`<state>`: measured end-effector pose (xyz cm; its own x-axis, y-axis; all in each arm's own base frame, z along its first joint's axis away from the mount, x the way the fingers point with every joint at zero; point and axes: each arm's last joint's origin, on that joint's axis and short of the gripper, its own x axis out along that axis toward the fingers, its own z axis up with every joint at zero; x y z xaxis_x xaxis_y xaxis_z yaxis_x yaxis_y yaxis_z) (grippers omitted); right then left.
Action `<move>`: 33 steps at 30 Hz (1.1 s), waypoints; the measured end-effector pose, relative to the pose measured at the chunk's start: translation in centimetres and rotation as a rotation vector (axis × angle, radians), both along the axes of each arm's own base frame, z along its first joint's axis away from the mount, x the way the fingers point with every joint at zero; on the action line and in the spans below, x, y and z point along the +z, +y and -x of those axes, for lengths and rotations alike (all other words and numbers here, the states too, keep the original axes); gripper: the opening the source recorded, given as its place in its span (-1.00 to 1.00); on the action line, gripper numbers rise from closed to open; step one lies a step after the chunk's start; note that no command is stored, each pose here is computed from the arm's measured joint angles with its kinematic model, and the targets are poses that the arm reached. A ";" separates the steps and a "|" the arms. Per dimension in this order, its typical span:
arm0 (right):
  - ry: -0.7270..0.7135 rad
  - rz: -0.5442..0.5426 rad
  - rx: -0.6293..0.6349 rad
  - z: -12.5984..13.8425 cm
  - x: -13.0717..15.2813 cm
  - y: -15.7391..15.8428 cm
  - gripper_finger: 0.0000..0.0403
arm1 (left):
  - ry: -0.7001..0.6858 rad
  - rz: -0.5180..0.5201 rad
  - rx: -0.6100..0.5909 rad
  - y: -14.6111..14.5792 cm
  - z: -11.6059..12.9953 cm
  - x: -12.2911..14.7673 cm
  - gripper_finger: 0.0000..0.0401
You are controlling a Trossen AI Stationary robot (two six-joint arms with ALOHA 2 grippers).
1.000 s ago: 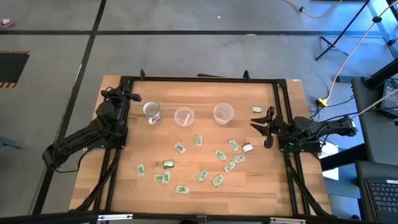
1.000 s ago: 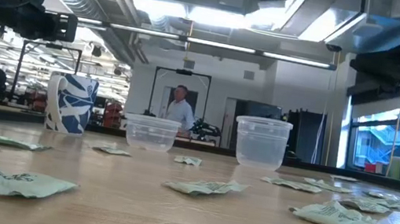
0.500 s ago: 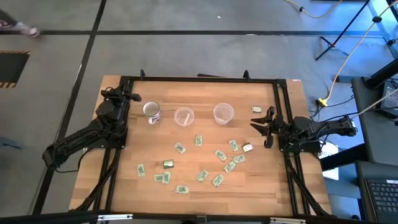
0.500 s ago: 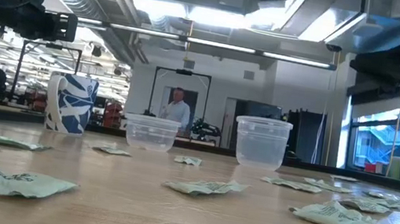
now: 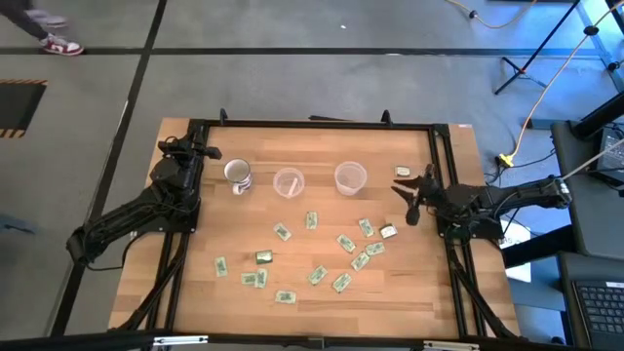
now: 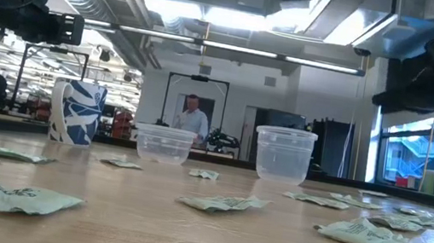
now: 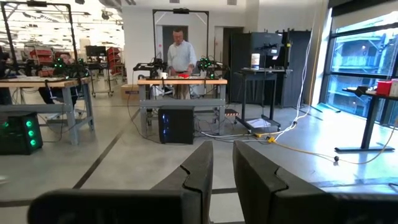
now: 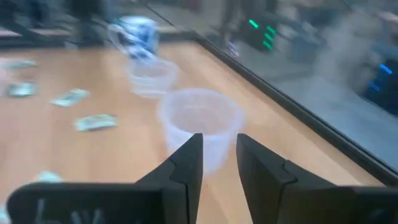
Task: Pick and place items into bin
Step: Put the green truvia packet into the left transparent bin
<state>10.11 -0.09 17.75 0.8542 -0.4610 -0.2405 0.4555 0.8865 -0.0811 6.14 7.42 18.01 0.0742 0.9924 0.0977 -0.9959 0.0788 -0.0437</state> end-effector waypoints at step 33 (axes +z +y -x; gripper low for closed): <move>0.772 -0.572 -0.574 -6.3 2.8 -9.1 -0.50 | 0.000 0.000 0.000 0.0 0.0 0.0 -0.72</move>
